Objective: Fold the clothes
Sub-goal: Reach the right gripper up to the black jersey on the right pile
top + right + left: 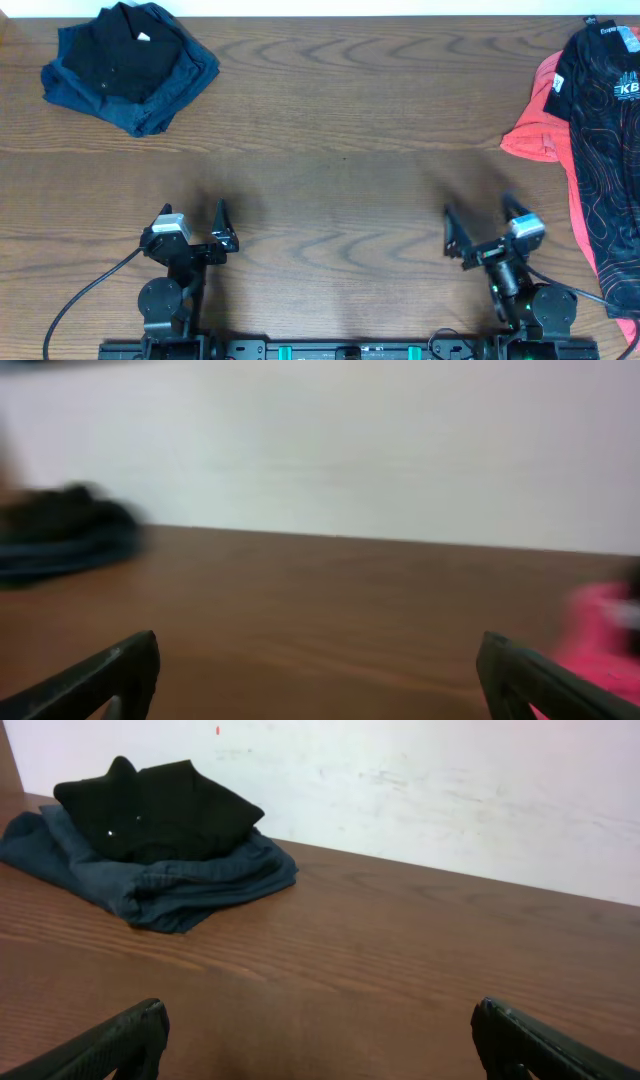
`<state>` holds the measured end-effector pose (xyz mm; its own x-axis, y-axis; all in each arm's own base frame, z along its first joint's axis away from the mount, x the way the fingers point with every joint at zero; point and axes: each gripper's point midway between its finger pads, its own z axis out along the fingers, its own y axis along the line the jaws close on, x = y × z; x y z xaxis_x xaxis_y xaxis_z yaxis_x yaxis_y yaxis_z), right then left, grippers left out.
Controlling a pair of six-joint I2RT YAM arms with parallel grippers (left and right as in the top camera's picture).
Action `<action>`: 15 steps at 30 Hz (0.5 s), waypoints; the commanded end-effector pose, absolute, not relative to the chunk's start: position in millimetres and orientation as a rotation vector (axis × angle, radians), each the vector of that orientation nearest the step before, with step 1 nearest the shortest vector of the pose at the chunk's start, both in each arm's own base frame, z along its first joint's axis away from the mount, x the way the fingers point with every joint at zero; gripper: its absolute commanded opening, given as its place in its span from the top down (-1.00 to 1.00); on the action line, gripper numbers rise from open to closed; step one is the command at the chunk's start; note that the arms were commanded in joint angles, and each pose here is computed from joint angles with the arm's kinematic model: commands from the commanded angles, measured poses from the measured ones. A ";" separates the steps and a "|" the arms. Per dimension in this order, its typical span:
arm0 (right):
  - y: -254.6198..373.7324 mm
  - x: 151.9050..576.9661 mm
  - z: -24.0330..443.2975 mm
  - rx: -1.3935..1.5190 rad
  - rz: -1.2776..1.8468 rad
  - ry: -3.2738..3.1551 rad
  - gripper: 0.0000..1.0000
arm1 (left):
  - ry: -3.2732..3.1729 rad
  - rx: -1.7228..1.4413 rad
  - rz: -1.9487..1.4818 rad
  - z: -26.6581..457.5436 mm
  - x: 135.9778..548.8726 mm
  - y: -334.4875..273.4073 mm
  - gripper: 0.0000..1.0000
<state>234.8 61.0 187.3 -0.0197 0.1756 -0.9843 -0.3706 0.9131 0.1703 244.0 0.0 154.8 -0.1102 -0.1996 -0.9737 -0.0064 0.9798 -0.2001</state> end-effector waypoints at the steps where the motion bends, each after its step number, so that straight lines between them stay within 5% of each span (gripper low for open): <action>1: 99.9 212.4 187.8 -0.167 0.849 1.576 -0.99 | 1.714 -0.143 -0.167 138.8 244.2 -2.7 -0.96; 7: 101.7 210.8 190.4 -0.053 0.986 1.596 -0.98 | 1.714 -0.143 -0.167 138.8 244.2 -2.7 -0.96; 15: 94.7 204.2 250.5 -0.087 0.947 1.382 -0.98 | 1.714 -0.143 -0.167 138.7 244.2 -2.7 -0.96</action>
<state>205.6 100.3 231.8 -0.1285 0.4712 -0.8726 -0.6186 0.6496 0.4419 244.1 -0.1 154.9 -0.1091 -0.1995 -0.9738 -0.0058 0.9798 -0.2000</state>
